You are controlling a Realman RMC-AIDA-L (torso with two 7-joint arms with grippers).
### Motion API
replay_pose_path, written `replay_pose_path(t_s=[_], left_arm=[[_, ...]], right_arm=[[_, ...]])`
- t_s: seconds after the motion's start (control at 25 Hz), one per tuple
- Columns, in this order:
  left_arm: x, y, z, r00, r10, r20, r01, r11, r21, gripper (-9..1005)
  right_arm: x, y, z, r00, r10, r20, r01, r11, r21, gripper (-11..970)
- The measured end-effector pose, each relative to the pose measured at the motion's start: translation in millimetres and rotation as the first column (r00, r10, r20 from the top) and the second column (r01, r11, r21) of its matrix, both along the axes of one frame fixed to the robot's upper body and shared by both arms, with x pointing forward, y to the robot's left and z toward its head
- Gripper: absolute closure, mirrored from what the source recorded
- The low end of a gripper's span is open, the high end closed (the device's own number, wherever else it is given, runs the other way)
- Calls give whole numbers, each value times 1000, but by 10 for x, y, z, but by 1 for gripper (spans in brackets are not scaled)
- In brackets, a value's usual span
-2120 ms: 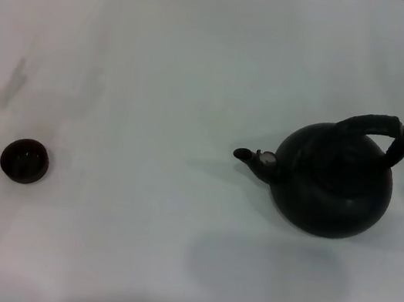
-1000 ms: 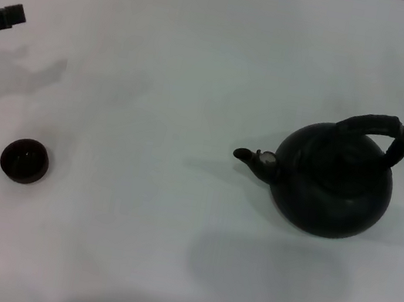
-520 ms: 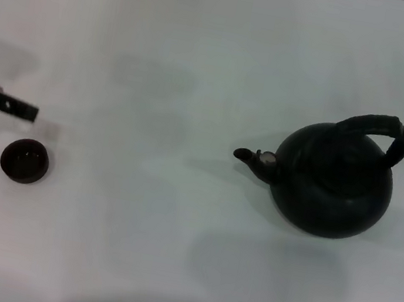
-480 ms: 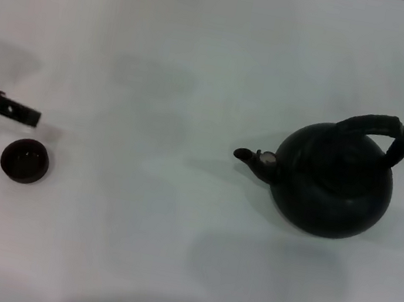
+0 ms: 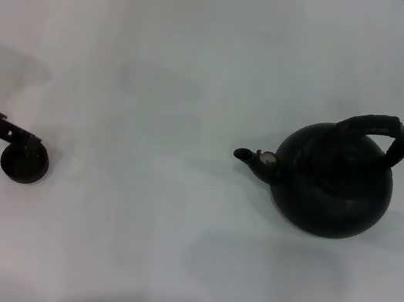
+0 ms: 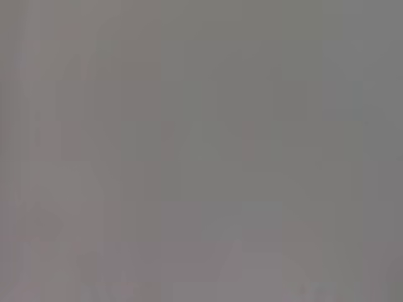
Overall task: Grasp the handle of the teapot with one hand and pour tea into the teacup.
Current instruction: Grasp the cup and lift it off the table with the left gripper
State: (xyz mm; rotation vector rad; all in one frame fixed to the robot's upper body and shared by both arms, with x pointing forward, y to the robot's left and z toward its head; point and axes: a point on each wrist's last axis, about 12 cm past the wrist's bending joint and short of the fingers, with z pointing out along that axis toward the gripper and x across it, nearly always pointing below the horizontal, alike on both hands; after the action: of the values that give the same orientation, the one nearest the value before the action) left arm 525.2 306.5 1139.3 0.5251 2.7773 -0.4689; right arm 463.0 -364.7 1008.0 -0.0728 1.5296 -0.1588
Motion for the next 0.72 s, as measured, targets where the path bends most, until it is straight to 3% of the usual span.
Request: replay_pose_path(t_s=[0.4, 0.72], left_arm=[[-8, -28, -19, 999, -3, -34, 4, 999, 43, 128], [22, -194, -124, 996, -51, -70, 55, 997, 54, 130]], right_arm=[[10, -12, 16, 1000, -4, 10, 4, 1000, -2, 106], [3, -15, 13, 1000, -11, 10, 11, 1000, 3, 106]])
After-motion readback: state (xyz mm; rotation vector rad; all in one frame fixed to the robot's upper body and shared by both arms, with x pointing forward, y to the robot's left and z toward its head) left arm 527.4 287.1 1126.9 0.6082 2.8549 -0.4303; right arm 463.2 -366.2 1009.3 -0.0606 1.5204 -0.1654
